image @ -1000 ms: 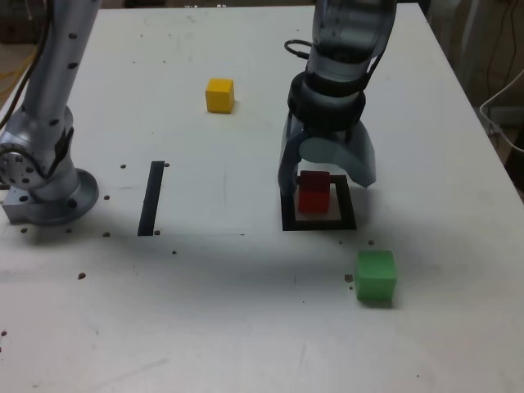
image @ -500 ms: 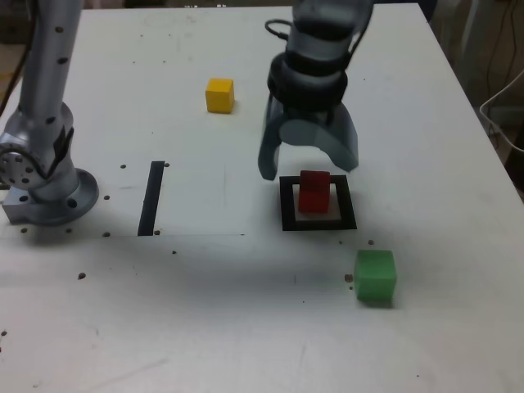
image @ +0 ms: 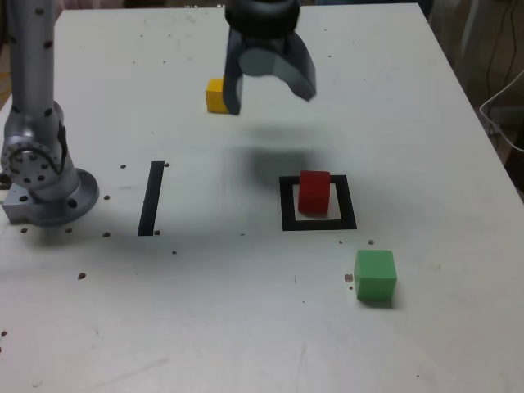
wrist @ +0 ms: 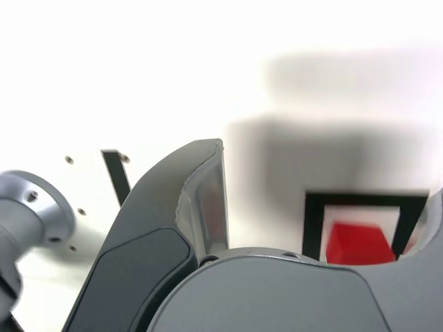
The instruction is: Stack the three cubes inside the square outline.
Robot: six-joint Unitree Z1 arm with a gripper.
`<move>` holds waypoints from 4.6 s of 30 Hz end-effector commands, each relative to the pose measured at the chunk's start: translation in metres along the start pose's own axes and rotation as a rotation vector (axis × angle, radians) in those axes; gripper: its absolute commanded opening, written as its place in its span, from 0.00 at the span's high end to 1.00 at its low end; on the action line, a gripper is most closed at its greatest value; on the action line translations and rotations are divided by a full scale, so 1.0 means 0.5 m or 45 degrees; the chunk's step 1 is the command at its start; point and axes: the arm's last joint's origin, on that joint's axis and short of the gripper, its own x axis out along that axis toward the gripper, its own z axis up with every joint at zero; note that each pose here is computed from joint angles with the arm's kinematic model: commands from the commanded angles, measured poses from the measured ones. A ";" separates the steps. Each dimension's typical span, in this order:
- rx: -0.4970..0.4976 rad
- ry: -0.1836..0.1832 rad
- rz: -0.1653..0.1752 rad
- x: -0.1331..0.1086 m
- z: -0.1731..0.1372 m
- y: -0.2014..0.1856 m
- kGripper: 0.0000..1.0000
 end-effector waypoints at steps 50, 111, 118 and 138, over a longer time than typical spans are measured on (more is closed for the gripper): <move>-0.019 0.235 -0.051 0.169 -0.051 0.231 0.12; 0.083 0.125 -0.015 0.057 -0.010 0.109 0.70; 0.110 0.045 0.024 0.007 0.022 0.037 0.71; 0.169 0.044 0.023 -0.070 0.093 -0.100 0.72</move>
